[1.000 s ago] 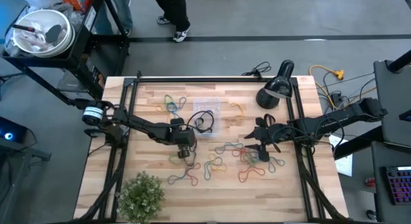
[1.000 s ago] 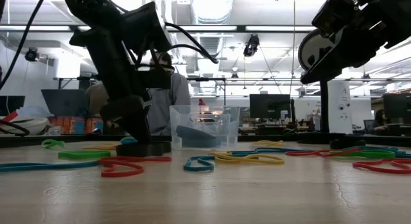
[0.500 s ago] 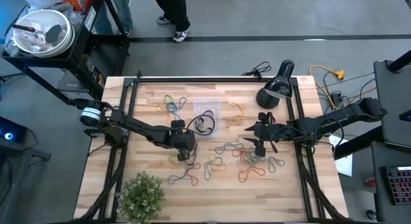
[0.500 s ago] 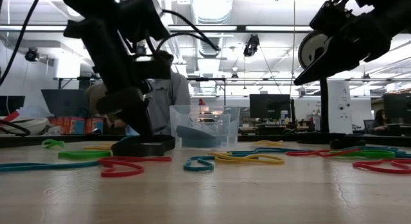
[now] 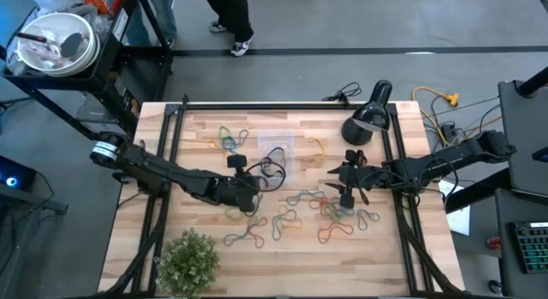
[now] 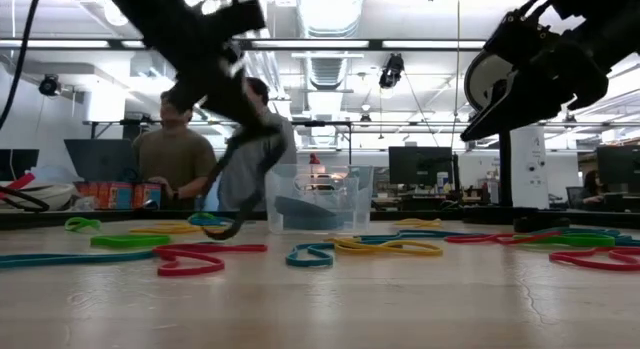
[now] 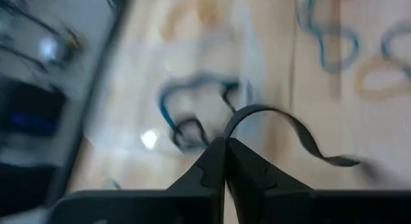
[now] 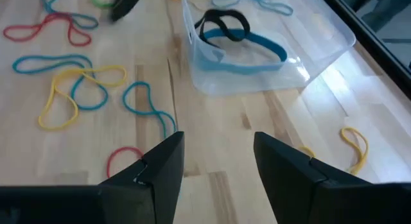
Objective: Pick and place rubber bands into bin
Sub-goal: Put the black rubber band into the transparent bin
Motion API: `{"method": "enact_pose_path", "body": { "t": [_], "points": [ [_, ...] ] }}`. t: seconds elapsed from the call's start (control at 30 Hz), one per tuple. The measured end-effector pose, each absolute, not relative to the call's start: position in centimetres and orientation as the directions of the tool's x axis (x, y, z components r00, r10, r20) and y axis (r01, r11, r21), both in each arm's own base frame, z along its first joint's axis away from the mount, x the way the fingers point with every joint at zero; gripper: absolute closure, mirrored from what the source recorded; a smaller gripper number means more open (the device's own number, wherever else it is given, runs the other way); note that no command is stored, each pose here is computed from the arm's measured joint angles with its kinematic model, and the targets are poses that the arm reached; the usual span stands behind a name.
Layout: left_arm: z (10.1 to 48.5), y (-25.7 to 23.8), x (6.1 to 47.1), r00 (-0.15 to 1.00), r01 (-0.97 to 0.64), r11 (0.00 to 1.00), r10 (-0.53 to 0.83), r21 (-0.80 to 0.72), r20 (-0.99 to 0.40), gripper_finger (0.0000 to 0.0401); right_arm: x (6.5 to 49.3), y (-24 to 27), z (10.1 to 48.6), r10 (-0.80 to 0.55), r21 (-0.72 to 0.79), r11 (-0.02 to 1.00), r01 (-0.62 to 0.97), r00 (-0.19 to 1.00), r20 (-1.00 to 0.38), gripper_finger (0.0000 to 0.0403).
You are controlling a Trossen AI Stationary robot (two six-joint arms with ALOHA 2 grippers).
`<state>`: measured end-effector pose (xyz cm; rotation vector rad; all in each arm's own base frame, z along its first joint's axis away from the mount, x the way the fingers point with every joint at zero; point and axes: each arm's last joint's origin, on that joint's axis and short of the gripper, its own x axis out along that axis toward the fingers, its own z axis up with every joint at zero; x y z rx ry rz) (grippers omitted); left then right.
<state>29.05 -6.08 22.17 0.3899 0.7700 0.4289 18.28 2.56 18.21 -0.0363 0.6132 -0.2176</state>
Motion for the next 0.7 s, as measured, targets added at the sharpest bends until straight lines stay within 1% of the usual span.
{"method": "enact_pose_path", "body": {
  "t": [0.2, 0.37, 0.53, 0.7],
  "points": [
    [24.4, -5.5, 30.2, 0.719, -0.281, 0.769, 0.565, 0.574, -0.405, 0.0401, 18.2, 2.5, 18.0, -0.219, -0.103, 0.975, 0.196, 0.792, -0.57, 0.022],
    [25.6, -4.1, 31.1, 0.738, -0.338, 0.721, 0.602, 0.605, -0.305, 0.0401, 18.1, 2.5, 17.7, -0.221, -0.104, 0.975, 0.198, 0.788, -0.575, 0.022],
    [26.3, -2.1, 31.6, 0.72, -0.395, 0.68, 0.647, 0.618, -0.252, 0.0401, 18.0, 2.5, 17.5, -0.222, -0.103, 0.974, 0.199, 0.789, -0.573, 0.022],
    [26.0, -0.1, 31.8, 0.677, -0.434, 0.654, 0.69, 0.62, -0.254, 0.0401, 18.0, 2.5, 17.4, -0.222, -0.098, 0.974, 0.203, 0.788, -0.574, 0.022]
  ]
}}
